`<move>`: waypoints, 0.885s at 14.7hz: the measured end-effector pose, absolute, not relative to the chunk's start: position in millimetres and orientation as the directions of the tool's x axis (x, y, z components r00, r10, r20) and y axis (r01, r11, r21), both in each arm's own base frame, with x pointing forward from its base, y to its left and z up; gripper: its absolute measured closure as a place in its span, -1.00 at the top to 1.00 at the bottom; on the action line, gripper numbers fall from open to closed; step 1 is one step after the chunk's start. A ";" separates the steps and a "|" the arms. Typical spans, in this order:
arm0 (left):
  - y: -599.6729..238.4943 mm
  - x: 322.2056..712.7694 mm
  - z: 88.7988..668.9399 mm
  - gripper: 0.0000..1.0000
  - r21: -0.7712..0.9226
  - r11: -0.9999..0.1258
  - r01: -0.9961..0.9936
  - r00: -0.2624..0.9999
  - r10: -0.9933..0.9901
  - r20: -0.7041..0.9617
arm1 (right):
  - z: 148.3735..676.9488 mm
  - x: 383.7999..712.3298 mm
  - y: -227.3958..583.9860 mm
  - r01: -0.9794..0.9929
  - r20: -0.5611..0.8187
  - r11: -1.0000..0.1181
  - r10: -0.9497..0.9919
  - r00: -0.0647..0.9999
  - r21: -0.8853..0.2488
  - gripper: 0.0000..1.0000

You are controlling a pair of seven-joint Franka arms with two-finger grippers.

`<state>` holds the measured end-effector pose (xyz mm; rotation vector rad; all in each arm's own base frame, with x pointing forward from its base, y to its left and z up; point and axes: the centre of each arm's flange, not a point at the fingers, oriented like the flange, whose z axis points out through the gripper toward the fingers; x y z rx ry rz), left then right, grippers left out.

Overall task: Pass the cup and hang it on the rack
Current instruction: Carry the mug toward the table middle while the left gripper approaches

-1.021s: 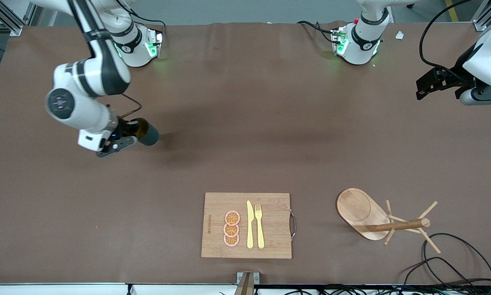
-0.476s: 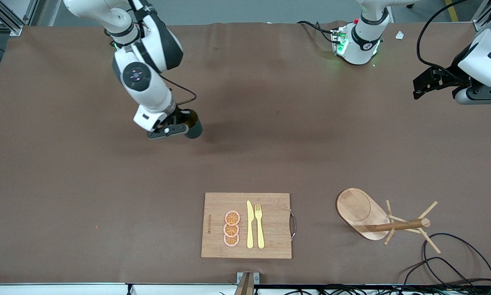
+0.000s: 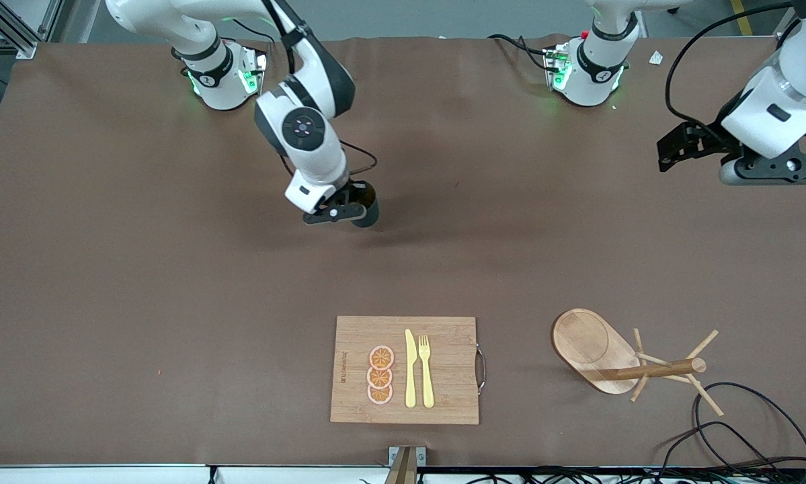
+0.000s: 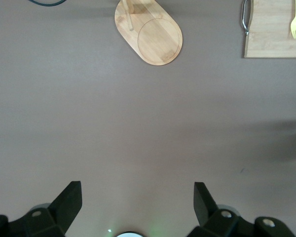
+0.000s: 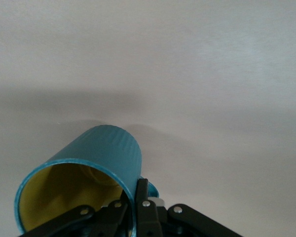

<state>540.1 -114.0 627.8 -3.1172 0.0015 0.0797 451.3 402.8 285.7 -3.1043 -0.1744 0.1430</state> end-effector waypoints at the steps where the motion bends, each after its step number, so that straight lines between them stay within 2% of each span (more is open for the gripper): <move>1: -123.9 539.4 625.6 1.00 -0.025 -1.000 0.017 0.998 0.018 -0.053 | 279.2 450.5 414.3 0.093 -0.093 -0.995 0.095 0.991 -0.030 -0.92; 13: -213.3 526.3 603.1 1.00 -0.045 -0.984 0.170 0.983 0.173 -0.067 | 241.0 444.1 446.7 -0.079 -0.081 -0.997 -0.076 0.994 -0.027 -0.92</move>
